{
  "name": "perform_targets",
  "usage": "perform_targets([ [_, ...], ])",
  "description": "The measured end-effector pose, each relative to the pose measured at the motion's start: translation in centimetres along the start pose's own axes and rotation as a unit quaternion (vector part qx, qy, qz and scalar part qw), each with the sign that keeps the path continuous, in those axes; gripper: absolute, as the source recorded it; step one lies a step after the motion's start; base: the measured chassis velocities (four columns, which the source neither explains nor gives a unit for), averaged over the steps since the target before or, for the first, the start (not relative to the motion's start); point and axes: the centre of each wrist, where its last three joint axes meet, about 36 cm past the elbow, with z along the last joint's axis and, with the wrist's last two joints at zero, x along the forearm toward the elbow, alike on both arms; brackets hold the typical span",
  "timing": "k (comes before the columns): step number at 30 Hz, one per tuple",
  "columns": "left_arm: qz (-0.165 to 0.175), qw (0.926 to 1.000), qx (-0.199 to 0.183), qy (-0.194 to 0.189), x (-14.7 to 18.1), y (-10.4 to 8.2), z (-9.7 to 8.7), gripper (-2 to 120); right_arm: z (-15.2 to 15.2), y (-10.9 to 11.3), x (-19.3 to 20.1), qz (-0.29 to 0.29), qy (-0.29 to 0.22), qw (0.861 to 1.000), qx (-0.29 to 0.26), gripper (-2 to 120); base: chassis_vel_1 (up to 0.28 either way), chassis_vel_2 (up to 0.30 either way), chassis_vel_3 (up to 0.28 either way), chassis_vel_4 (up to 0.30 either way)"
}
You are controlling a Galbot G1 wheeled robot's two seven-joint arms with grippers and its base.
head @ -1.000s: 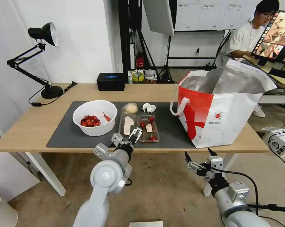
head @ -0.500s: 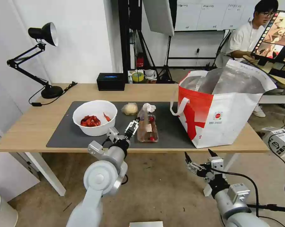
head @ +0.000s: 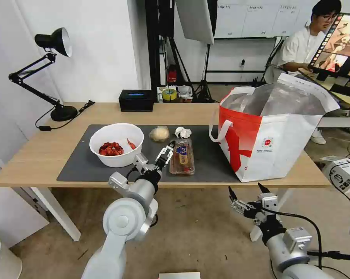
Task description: Pick up the trash from the table and place it into the takeout bag.
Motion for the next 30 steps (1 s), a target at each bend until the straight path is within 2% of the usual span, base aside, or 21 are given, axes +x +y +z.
perform_targets([
  [2,0.013,0.9988,-0.048,0.003,-0.3,0.2,0.0,100,-0.1,-0.1,0.1,0.000,-0.002,1.000,0.002,100,0.000,0.000,0.000,0.000],
  [4,0.016,0.9980,-0.061,0.004,-0.4,0.3,0.0,100,-0.1,-0.2,0.1,0.000,-0.002,1.000,0.002,100,0.000,0.000,0.000,0.000],
  [5,0.025,0.9948,-0.099,0.008,-0.6,0.4,0.0,100,-0.2,-0.3,0.1,-0.003,-0.005,1.000,0.001,100,0.000,0.000,0.000,0.000],
  [6,0.025,0.9948,-0.099,0.008,-0.6,0.4,0.0,100,-0.2,-0.3,0.1,-0.003,-0.005,1.000,0.001,100,0.000,0.000,0.000,0.000],
  [8,0.035,0.9895,-0.140,0.013,-0.9,0.6,-0.1,100,-0.4,-0.5,0.0,-0.007,-0.008,1.000,-0.002,100,0.000,0.000,0.000,0.000],
  [10,0.045,0.9738,-0.223,0.011,-1.5,1.1,-0.2,93,-0.5,-0.7,0.0,-0.011,-0.012,1.000,-0.008,100,0.000,0.000,0.000,0.000],
  [12,0.046,0.9706,-0.236,0.010,-1.7,1.2,-0.2,91,-0.6,-0.7,-0.1,-0.012,-0.012,1.000,-0.009,100,0.000,0.000,0.000,0.000],
  [13,0.054,0.9536,-0.296,0.008,-2.3,1.6,-0.4,84,-0.7,-0.8,-0.2,-0.016,-0.014,1.000,-0.014,100,0.000,0.000,0.000,0.000],
  [14,0.058,0.9431,-0.327,0.008,-2.7,1.9,-0.5,80,-0.7,-0.9,-0.3,-0.017,-0.015,1.000,-0.018,100,0.000,0.000,0.000,0.000],
  [15,0.058,0.9431,-0.327,0.008,-2.7,1.9,-0.5,80,-0.7,-0.9,-0.3,-0.017,-0.015,1.000,-0.018,100,0.000,0.000,0.000,0.000],
  [16,0.062,0.9367,-0.344,0.009,-3.0,2.0,-0.5,77,-0.7,-0.9,-0.3,-0.018,-0.015,1.000,-0.020,100,0.000,0.000,0.000,0.000],
  [17,0.070,0.9195,-0.386,0.012,-3.7,2.2,-0.7,69,-0.7,-1.0,-0.5,-0.021,-0.017,0.999,-0.026,100,0.000,0.000,0.000,0.000],
  [18,0.070,0.9195,-0.386,0.012,-3.7,2.2,-0.7,69,-0.7,-1.0,-0.5,-0.021,-0.017,0.999,-0.026,100,0.000,0.000,0.000,0.000],
  [20,0.087,0.8886,-0.450,0.017,-4.8,2.3,-1.1,59,-0.8,-1.2,-1.0,-0.031,-0.020,0.998,-0.047,100,0.000,0.000,0.000,0.000],
  [22,0.087,0.8886,-0.450,0.017,-4.8,2.3,-1.1,59,-0.8,-1.2,-1.0,-0.031,-0.020,0.998,-0.047,100,0.000,0.000,0.000,0.000],
  [23,0.099,0.8672,-0.488,0.023,-5.5,2.4,-1.4,49,-0.9,-1.2,-1.3,-0.041,-0.023,0.997,-0.068,100,0.000,0.000,0.000,0.000],
  [24,0.106,0.8562,-0.505,0.026,-5.8,2.5,-1.5,46,-1.1,-1.3,-1.6,-0.048,-0.024,0.995,-0.085,100,0.000,0.000,0.000,0.000],
  [26,0.108,0.8528,-0.510,0.027,-5.9,2.5,-1.5,42,-1.1,-1.3,-1.7,-0.050,-0.024,0.994,-0.092,100,0.000,0.000,0.000,0.000],
  [28,0.119,0.8294,-0.544,0.040,-6.4,3.2,-1.3,30,-1.4,-1.5,-2.4,-0.062,-0.024,0.990,-0.127,100,0.000,0.000,0.000,0.000],
  [29,0.121,0.8232,-0.553,0.045,-6.6,3.5,-1.3,27,-1.5,-1.6,-2.7,-0.065,-0.025,0.988,-0.138,100,0.000,0.000,0.000,0.000],
  [30,0.121,0.8232,-0.553,0.045,-6.6,3.5,-1.3,27,-1.5,-1.6,-2.7,-0.065,-0.025,0.988,-0.138,100,0.000,0.000,0.000,0.000],
])
